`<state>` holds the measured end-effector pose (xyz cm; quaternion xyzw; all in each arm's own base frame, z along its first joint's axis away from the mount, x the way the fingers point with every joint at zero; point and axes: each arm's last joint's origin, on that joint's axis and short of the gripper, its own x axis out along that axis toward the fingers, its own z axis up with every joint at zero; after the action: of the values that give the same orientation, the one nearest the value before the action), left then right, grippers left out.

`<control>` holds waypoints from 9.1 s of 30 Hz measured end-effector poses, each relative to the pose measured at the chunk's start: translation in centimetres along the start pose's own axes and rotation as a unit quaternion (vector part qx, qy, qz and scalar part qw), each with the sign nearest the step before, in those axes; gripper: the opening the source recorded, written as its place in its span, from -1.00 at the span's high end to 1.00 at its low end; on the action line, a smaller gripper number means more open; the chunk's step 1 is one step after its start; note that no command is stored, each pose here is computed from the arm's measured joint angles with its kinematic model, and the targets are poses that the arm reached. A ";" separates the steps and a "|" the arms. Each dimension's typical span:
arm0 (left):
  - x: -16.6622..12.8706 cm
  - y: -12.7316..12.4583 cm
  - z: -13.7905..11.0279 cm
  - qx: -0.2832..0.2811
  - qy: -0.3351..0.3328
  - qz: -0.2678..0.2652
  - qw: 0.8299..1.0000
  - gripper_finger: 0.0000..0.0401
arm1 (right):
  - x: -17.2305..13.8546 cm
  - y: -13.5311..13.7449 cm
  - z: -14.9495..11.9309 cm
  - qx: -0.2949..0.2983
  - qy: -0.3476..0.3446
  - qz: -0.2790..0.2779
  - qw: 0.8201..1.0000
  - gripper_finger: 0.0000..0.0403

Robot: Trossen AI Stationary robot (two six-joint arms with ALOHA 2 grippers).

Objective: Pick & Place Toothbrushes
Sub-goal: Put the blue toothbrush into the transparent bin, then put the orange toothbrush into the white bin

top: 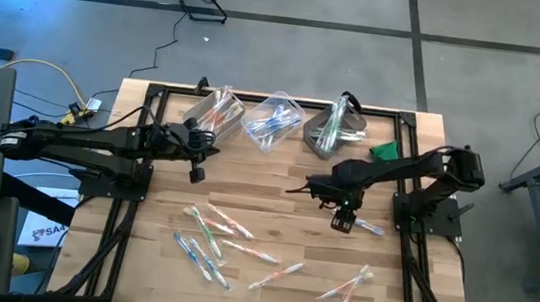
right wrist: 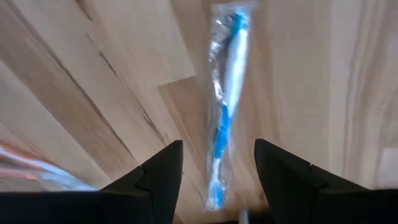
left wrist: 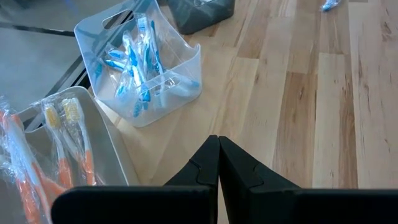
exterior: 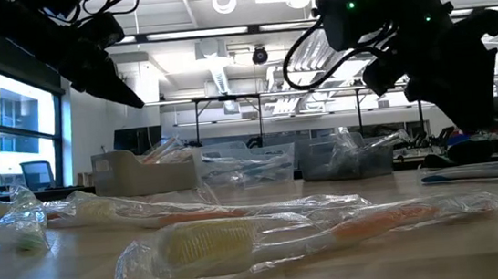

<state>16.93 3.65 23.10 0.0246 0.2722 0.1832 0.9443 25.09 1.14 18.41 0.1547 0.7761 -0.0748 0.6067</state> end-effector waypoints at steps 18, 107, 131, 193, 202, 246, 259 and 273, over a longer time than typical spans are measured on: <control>0.0 0.0 0.0 -0.011 -0.001 0.000 1.000 0.99 | 5.1 0.1 -1.4 0.006 -0.020 -0.051 0.998 0.05; 0.0 0.0 0.1 -0.091 -0.005 0.006 0.996 0.99 | -18.5 -10.2 12.7 0.166 -0.640 0.086 0.745 0.96; 0.0 0.0 0.1 -0.117 -0.005 0.005 0.993 0.99 | -9.5 -16.0 19.4 0.233 -0.541 0.136 0.797 0.96; -1.2 -4.5 6.3 -0.159 0.000 0.035 0.987 1.00 | -14.6 -20.5 8.7 0.046 -0.466 0.030 0.883 0.99; 0.9 -6.5 5.9 -0.103 0.152 -0.045 0.982 1.00 | -14.4 -24.4 7.2 0.106 -0.464 -0.003 0.880 0.99; 6.4 -9.6 1.0 0.196 0.337 -0.213 0.896 0.20 | -12.8 -29.2 3.3 0.180 -0.385 -0.031 0.905 0.98; 7.5 -11.7 -0.4 0.220 0.350 -0.251 0.875 0.20 | -12.8 -29.2 3.3 0.180 -0.389 -0.033 0.903 0.98; 8.7 -12.8 -1.7 0.184 0.378 -0.221 0.880 0.45 | -13.0 -29.5 3.4 0.181 -0.399 -0.038 0.898 0.98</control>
<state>27.13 -5.26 15.43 0.0664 0.6355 -0.0882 0.7642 21.21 -29.59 27.98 0.1890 0.4470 -0.2928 0.8239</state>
